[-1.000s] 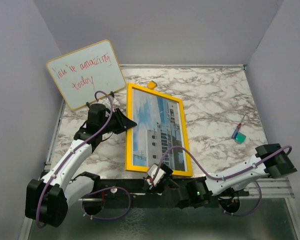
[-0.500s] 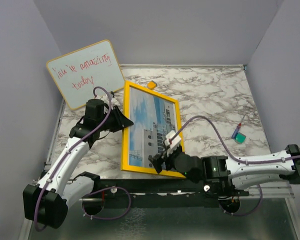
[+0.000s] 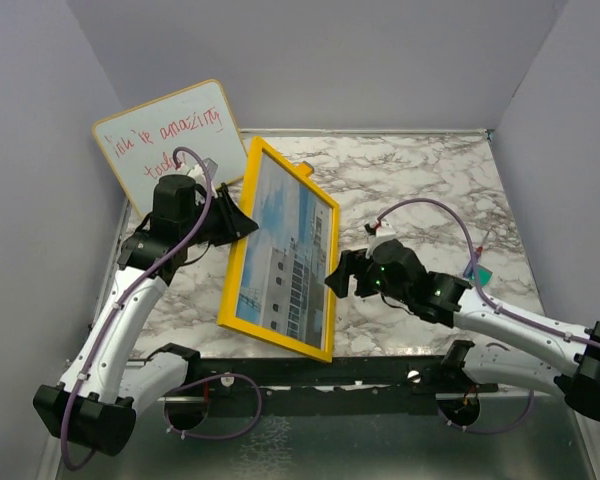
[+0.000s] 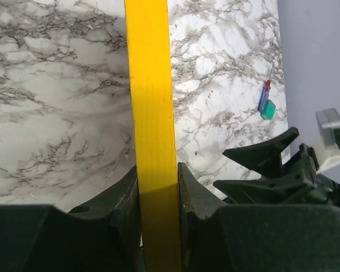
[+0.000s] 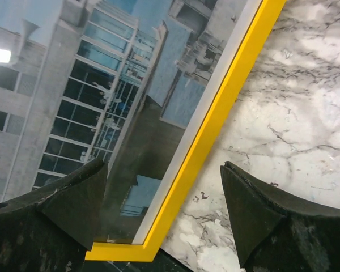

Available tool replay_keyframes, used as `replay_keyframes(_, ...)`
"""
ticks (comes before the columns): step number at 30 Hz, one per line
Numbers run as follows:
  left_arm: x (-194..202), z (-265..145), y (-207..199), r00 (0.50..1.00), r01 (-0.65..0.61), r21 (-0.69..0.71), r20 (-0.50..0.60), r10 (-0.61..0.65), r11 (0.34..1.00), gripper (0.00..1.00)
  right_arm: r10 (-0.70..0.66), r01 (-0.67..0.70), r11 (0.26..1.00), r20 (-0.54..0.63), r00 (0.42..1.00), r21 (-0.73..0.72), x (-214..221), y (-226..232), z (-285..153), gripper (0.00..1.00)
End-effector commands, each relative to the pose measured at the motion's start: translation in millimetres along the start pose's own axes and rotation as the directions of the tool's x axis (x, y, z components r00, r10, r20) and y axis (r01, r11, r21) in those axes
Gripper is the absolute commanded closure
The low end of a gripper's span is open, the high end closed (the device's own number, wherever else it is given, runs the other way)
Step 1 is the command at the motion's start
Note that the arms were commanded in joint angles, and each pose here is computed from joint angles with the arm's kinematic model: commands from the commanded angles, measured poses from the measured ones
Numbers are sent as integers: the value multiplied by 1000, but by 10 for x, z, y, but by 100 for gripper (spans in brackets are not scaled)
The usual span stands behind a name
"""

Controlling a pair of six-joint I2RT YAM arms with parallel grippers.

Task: Take the photo out of the frame
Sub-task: Turn over the photo frame at the center of the board.

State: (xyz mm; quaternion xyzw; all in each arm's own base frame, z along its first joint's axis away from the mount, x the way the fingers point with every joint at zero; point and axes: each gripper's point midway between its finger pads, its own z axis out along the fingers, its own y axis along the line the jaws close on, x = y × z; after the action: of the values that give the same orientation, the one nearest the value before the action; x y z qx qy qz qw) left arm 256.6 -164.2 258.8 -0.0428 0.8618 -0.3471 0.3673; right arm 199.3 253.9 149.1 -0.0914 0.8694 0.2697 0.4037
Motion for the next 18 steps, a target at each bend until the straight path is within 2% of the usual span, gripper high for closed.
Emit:
replay_keyframes(1,-316,-123,-221,986,-137,43,96,133,990,100,122,-139,980,-121,985,-141,122,149,85,15)
replay_keyframes(7,-428,-201,-316,983,-142,46,121,135,989,100,243,-273,950,-188,952,-151,134,49,300,15)
replay_keyframes(11,-573,-264,-228,976,-138,-51,161,145,989,100,299,-336,929,-218,929,-156,103,76,421,17)
replay_keyframes(18,-763,-338,-377,967,-158,-57,195,166,986,100,304,-387,894,-329,894,-226,95,332,595,23)
